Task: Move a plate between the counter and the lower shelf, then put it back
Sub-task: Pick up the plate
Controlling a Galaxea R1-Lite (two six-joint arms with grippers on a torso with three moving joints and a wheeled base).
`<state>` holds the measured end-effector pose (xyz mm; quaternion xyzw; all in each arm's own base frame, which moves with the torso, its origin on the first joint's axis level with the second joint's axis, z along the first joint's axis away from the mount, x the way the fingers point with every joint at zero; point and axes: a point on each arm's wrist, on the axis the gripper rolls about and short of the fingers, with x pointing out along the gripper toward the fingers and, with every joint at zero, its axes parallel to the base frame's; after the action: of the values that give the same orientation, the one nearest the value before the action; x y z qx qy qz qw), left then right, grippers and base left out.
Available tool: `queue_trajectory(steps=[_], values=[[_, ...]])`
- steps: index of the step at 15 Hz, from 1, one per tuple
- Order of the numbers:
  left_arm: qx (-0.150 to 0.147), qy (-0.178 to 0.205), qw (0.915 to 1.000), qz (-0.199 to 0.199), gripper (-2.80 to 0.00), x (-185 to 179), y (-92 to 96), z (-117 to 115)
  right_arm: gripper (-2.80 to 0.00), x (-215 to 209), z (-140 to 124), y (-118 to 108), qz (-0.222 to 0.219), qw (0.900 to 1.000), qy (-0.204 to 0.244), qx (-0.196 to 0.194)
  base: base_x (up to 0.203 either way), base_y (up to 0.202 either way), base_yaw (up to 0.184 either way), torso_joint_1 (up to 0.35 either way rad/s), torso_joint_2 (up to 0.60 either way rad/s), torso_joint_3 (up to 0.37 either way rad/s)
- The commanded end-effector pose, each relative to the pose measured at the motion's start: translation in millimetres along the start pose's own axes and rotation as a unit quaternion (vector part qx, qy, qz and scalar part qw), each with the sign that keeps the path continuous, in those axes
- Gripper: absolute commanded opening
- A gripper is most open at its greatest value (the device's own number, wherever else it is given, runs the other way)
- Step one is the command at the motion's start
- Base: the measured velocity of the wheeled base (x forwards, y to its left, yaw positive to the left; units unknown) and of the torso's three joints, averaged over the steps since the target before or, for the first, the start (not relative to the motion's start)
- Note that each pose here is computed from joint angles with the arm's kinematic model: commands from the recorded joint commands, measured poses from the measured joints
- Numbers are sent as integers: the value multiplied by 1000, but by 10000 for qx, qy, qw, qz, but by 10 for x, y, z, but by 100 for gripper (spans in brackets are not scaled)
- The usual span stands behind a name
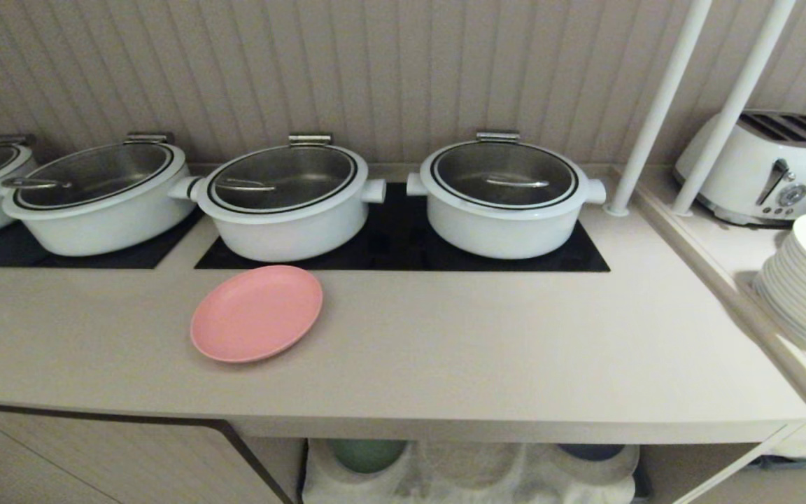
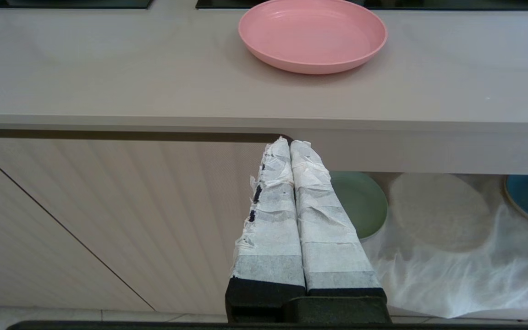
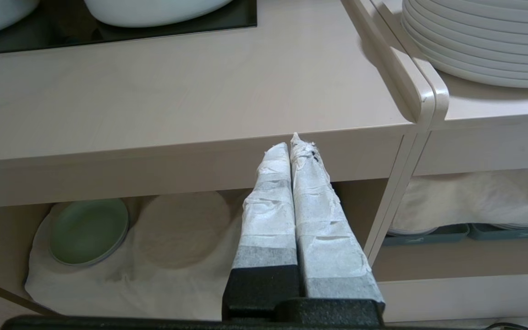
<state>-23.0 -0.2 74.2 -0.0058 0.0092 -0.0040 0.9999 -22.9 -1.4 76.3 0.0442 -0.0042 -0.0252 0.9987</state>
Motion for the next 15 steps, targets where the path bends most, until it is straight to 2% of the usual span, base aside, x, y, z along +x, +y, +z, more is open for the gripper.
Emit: queue_trajectory(steps=[1, 15], values=[[-4, 1, 10000, -4, -280, 0, 0, -1, -280, 1, -1, 0, -4, 10000, 0, 3, 0, 0, 0, 0, 0, 0], [-4, 1, 10000, 1, -280, 0, 0, -1, -280, 0, 4, 0, 1, 10000, -15, 4, 0, 0, 0, 0, 0, 0]])
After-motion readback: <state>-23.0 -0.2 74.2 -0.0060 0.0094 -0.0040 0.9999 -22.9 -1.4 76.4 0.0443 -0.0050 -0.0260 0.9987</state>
